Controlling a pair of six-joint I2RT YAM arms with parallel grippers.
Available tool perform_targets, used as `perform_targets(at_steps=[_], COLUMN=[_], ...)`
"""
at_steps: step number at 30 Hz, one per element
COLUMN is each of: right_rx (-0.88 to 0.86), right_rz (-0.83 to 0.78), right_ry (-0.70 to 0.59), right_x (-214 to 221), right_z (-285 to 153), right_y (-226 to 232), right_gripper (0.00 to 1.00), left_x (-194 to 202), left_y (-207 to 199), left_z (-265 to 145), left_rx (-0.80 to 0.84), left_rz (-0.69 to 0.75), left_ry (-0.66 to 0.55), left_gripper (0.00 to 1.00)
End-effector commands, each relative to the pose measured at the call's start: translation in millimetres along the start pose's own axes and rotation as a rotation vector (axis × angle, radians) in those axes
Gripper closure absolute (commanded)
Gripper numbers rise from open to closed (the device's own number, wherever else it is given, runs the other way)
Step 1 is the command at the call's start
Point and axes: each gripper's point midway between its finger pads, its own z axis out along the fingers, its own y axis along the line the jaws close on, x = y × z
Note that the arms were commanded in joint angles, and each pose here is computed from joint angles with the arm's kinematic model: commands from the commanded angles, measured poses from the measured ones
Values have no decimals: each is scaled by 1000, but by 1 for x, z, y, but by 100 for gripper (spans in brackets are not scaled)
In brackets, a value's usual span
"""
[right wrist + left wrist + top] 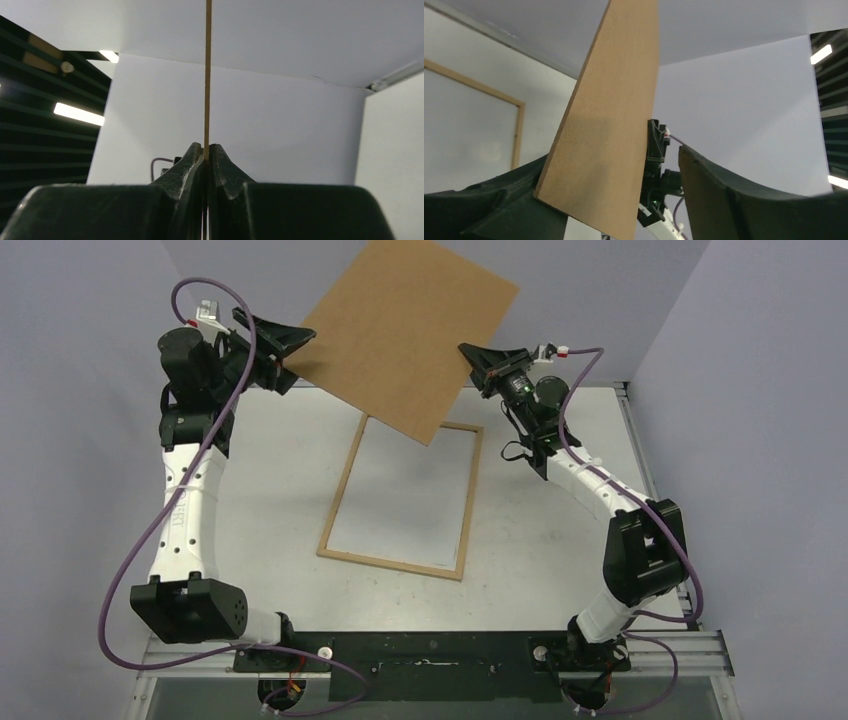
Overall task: Put the photo into the frame
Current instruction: Place the photo frame item in the photo frame.
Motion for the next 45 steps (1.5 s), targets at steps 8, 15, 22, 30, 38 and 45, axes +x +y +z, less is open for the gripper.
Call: perform_targets(at_steps=[8,15,22,30,38,45], right_rx=[318,480,531,543,491,534], right_rz=[-253,-271,-312,-361,-382,-380], right_ry=[274,448,458,464,422,381], right_x=[0,21,24,45,53,44], right_z=[-59,-101,-116,-115,-99,-97], right_y=[-56,-106,-139,-173,-182,-197], right_gripper=[100,100,100,100,100,100], left_x=[-7,16,53,60,70,72], left_y=[178,287,363,396,418,430], left_z=[-68,-47,-10,4,5,4], left_rx=[-578,-641,-659,-702,-721,-757], left_rz=[299,269,206,193,145,125], left_ry=[33,258,445,480,519,536], left_gripper=[14,24,33,43,60,66])
